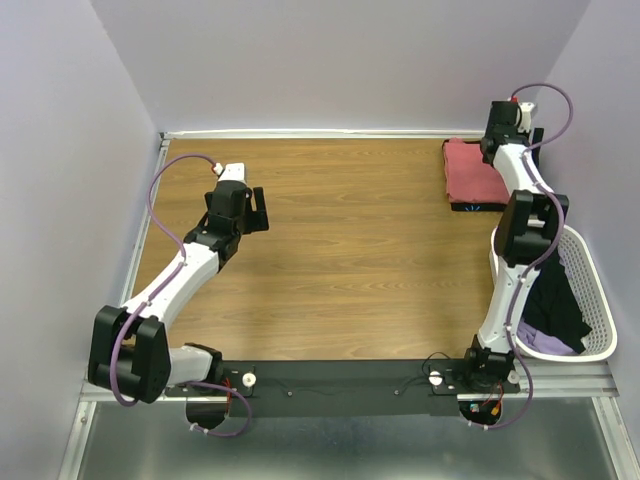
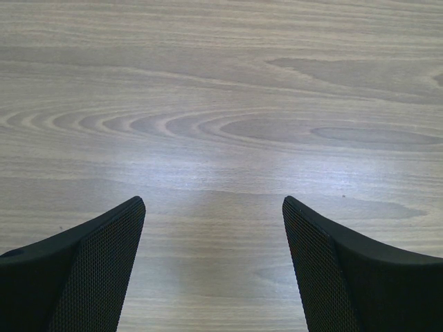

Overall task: Fold and stack the t-shirts
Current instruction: Neatly place the folded tshirt to the corner

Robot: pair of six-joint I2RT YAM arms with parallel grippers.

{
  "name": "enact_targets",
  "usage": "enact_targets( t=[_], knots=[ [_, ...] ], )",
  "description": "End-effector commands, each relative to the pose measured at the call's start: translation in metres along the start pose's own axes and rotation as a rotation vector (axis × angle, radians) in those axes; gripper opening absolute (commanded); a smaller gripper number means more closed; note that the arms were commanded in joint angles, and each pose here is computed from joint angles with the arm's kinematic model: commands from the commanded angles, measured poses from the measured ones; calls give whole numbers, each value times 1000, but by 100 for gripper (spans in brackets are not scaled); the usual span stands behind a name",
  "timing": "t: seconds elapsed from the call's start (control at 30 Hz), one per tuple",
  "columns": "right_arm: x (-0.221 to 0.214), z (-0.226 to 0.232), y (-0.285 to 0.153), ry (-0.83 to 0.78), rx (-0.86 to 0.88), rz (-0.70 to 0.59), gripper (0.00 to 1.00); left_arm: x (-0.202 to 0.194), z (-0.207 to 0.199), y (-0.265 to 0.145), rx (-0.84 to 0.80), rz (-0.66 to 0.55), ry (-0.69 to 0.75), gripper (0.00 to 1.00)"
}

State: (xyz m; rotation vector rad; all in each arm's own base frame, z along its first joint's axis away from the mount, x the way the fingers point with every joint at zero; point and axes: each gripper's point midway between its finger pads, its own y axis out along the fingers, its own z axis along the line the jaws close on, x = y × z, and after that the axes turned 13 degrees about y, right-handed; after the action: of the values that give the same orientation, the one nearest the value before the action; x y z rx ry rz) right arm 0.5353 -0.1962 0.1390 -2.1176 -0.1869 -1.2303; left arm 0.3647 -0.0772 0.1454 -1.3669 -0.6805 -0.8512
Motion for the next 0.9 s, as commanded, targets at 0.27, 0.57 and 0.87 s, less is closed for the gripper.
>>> enact_targets(
  t=[0.27,0.57,0.87],
  knots=[
    [46,-53,-84,280,153,-81,82,29,12,-27,25,-114,-35,88],
    [64,-132,-216,481,400,-208,92,69,34,-71,91,-260,-118,89],
    [29,-203,-333,697,618,-398,100,105,80,-184,192,-442,-318,96]
  ],
)
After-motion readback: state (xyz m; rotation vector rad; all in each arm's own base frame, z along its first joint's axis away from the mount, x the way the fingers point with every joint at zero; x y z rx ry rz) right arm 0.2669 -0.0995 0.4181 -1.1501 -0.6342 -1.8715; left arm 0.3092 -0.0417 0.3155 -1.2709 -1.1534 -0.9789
